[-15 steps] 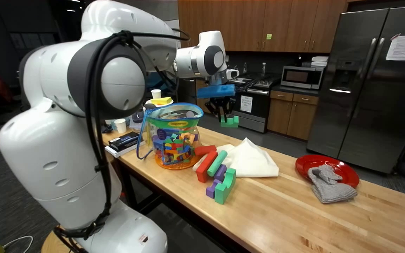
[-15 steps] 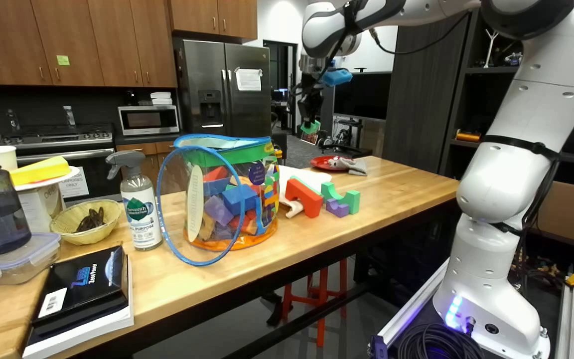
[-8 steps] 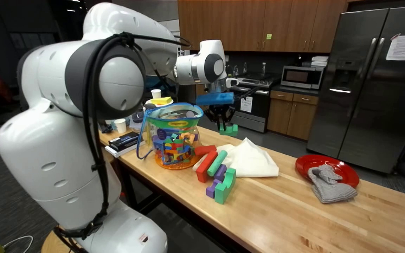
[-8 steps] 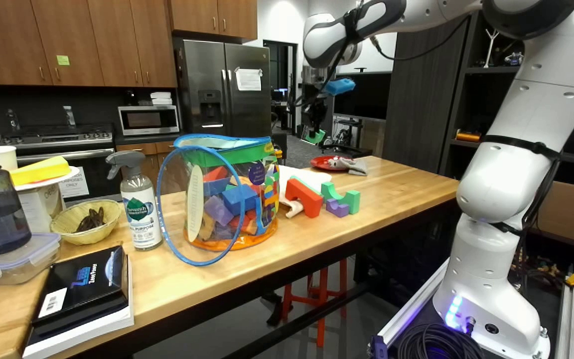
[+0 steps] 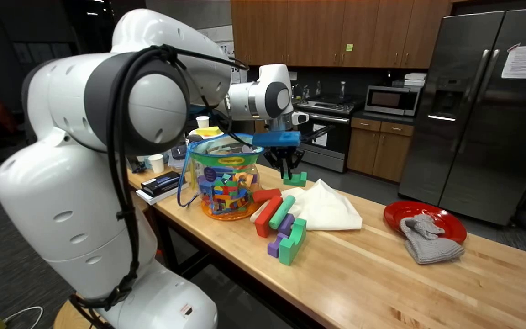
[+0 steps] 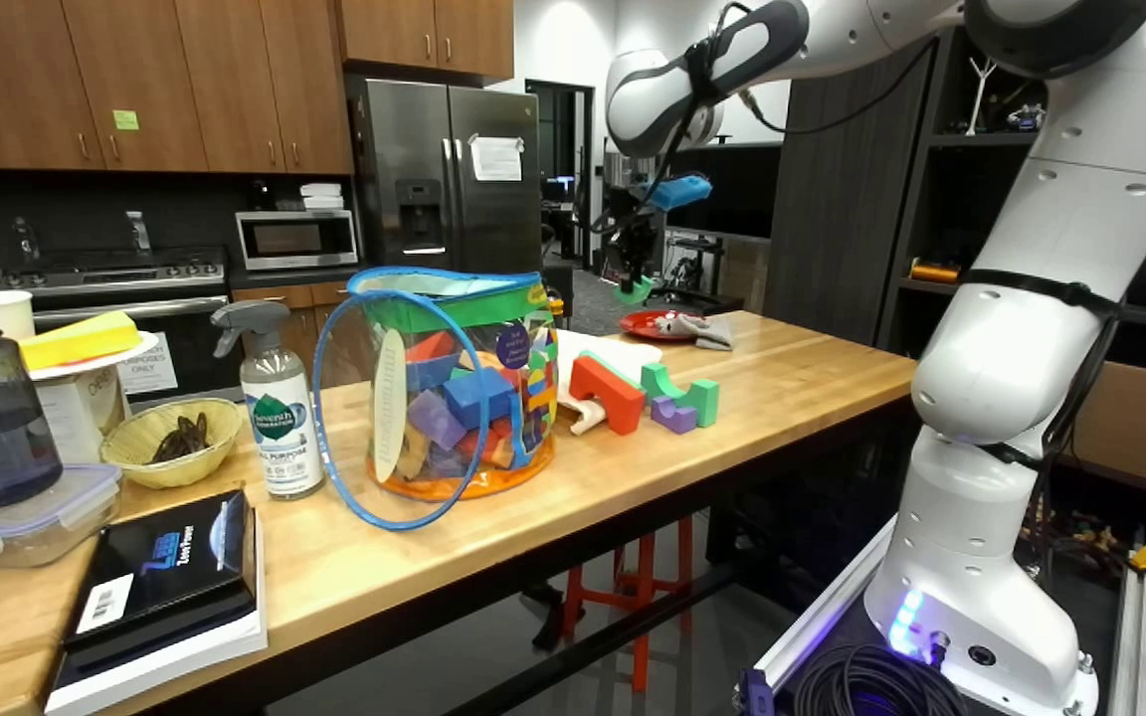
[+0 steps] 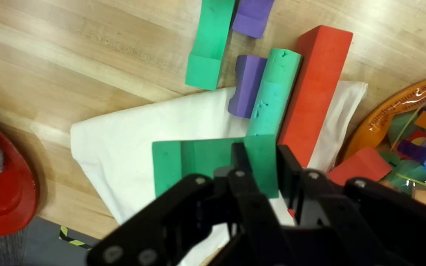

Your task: Take the green block out of the clear bag

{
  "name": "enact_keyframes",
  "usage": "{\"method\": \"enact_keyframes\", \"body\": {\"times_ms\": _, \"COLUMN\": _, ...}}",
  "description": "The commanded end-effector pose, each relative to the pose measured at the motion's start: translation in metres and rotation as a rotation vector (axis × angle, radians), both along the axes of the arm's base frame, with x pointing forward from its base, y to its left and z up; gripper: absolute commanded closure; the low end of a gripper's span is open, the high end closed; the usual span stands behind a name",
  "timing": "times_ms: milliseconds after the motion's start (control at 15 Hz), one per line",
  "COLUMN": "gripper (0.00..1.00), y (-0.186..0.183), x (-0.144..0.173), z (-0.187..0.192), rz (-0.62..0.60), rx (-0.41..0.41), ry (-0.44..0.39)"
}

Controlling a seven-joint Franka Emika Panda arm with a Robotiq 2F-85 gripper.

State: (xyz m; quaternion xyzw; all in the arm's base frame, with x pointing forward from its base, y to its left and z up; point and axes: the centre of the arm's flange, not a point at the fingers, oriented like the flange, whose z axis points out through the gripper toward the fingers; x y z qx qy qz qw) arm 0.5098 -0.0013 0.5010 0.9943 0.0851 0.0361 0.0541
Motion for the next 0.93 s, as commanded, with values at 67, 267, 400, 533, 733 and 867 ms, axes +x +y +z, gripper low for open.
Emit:
{"method": "enact_keyframes", "body": {"times_ms": 67, "gripper": 0.94, "y": 0.003, "x": -0.014, "z": -0.014, "rz": -0.038, "rx": -0.009, "ry": -0.020}}
{"method": "enact_keyframes", "body": {"times_ms": 267, "gripper": 0.94, "y": 0.006, "x": -0.016, "z": -0.027, "rz": -0.054, "rx": -0.013, "ry": -0.034}}
{"method": "enact_keyframes", "body": {"times_ms": 400, "gripper": 0.94, "y": 0.007, "x": -0.017, "z": -0.035, "rz": -0.061, "rx": -0.024, "ry": -0.053}}
{"method": "enact_keyframes", "body": {"times_ms": 533, "gripper": 0.94, "y": 0.008, "x": -0.017, "z": -0.041, "rz": -0.067, "rx": -0.044, "ry": -0.072}}
{"method": "enact_keyframes", "body": {"times_ms": 733, "gripper": 0.94, "y": 0.010, "x": -0.018, "z": -0.049, "rz": -0.075, "rx": -0.070, "ry": -0.094}}
{"method": "enact_keyframes", "body": {"times_ms": 867, "gripper": 0.94, "y": 0.011, "x": -0.019, "z": -0.054, "rz": -0.079, "rx": -0.082, "ry": -0.104}}
